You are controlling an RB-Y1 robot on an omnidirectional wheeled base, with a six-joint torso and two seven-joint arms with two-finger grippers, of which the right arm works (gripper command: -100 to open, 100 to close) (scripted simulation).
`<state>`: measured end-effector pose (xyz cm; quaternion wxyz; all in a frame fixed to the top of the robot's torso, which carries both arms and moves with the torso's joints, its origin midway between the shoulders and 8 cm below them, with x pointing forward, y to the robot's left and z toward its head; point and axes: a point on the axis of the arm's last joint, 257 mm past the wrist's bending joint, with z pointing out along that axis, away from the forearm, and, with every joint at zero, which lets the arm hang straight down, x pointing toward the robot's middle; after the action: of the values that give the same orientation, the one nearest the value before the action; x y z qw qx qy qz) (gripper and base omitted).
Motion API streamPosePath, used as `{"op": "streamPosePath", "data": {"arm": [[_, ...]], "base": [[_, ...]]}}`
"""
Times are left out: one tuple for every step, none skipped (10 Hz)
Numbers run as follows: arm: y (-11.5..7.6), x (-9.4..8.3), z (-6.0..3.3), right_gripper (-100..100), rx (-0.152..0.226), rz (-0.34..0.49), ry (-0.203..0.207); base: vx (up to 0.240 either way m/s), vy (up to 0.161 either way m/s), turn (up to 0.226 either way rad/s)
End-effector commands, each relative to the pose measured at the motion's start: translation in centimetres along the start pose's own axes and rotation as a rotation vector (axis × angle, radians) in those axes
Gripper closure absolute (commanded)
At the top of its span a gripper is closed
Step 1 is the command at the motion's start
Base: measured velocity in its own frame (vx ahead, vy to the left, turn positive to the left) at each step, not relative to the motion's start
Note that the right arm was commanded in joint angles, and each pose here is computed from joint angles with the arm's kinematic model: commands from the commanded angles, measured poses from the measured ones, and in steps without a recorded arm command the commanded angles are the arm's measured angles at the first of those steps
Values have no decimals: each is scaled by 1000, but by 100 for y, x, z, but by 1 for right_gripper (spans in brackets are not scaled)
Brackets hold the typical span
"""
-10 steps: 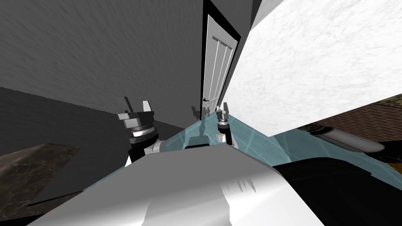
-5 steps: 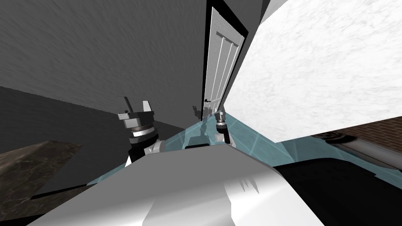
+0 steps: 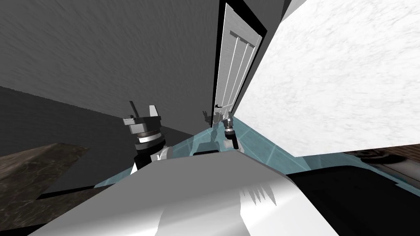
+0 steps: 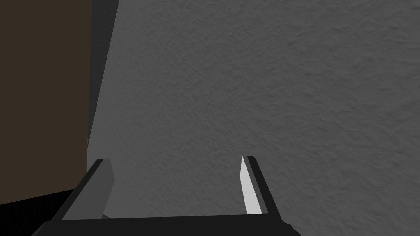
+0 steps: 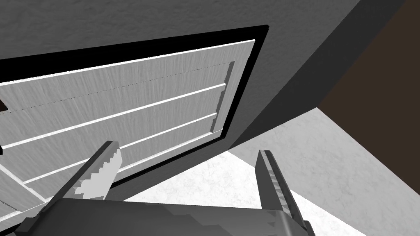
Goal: Pull the door open
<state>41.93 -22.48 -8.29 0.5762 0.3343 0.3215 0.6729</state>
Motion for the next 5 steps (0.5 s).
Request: {"op": "streamPosePath", "data": {"arm": [[-142,-28,-32,-100,23,14,-1],[-226,-40,-54,-100,37,22,-1],[-309,-52,-76,-100,51,30,-2],[-309,-52,-76,-100,51,30,-2],[-391,-64,-100,-100,65,37,-3]], "base": [[97,-79,119],[93,-83,112],[70,-79,129],[39,-57,38],[39,-36,85]]}}
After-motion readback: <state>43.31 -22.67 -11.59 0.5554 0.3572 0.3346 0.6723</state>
